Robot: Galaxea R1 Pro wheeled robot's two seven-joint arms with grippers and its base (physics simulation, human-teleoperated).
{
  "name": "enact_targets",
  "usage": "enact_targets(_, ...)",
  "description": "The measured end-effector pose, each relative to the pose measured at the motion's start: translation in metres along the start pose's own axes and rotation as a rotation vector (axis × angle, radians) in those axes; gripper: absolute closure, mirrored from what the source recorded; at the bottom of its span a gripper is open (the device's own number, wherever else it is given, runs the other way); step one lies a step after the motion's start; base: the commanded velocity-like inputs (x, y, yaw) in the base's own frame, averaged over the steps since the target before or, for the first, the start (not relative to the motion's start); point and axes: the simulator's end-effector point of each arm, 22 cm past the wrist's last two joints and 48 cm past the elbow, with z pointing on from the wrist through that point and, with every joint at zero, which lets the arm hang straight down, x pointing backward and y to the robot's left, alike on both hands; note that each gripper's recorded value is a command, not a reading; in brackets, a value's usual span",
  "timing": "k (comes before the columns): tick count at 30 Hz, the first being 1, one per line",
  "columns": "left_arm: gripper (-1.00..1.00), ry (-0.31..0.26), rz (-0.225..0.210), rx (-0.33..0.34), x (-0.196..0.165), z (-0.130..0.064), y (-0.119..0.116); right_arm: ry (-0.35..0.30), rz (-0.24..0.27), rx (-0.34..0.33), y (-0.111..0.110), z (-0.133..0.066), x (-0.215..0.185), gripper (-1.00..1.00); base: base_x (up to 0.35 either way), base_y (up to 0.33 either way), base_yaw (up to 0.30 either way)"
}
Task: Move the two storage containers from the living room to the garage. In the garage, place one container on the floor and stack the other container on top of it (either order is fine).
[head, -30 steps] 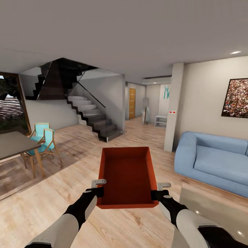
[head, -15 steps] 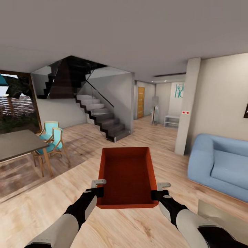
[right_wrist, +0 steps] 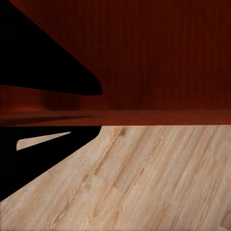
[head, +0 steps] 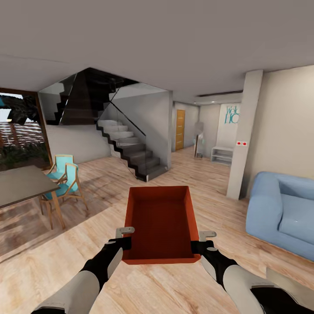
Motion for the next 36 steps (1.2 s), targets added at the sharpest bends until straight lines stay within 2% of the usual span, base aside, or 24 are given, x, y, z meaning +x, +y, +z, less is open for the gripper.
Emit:
enact_targets(32,1.0,0.01,0.0,-0.001,0.0054,0.0033,0.0007,0.01,-0.001,0.0,0.0006,0.0027,0.0055,1.0,0.323,0.074,0.0)
enact_targets(36,1.0,0.011,0.0,-0.001,0.0056,0.0032,0.0004,0.011,-0.001,0.0,0.0002,0.0027,0.0056,1.0,0.323,0.074,-0.125)
